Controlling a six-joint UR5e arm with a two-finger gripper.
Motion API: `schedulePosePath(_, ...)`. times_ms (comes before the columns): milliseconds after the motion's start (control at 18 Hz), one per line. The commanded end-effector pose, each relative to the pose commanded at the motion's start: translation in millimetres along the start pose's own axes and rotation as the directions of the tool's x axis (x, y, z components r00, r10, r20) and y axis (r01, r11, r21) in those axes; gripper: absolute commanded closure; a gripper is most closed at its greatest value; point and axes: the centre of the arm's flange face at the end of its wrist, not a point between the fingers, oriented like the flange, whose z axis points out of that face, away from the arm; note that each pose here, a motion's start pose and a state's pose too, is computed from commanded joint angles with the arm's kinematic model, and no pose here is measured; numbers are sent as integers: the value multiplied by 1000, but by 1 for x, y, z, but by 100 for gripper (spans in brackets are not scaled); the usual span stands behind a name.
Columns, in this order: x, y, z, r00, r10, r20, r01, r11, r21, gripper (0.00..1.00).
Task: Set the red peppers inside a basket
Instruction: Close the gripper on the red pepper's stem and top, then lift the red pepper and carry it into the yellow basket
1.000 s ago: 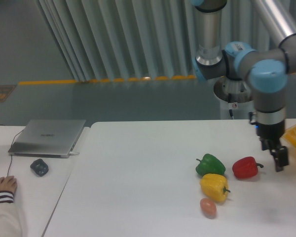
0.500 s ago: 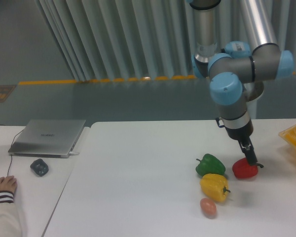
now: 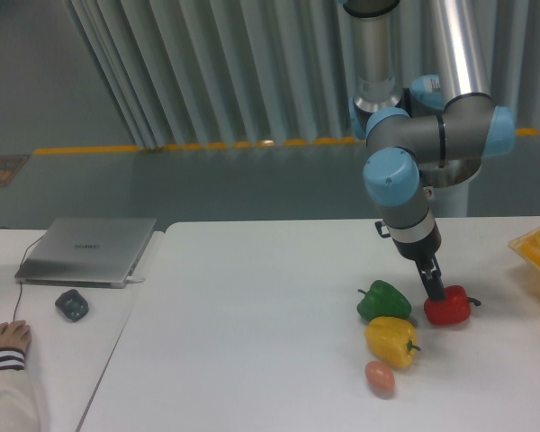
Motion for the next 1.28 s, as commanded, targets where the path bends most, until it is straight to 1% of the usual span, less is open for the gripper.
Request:
schedulePosePath(111, -5, -1, 4, 1000, 8, 0, -8, 1000, -3, 0)
schedulePosePath(278, -10, 3, 3, 1000, 12, 25, -12, 1000, -1, 0)
schedulePosePath(556, -18, 9, 15, 1000, 7, 17, -6, 1000, -26, 0)
schedulePosePath(833, -22, 6, 25, 1000, 4, 9, -4, 999, -38, 0)
schedulePosePath(1000, -26, 0, 38, 1000, -10, -11, 10, 999, -41, 0)
schedulePosePath(1167, -28, -3, 49, 1000, -7, -22, 5, 997, -72, 0)
schedulePosePath(1222, -29, -3, 53, 1000, -7, -27, 5, 997, -74, 4)
schedulePosePath(1278, -29, -2, 52, 1000, -12, -26, 9, 996, -83, 27)
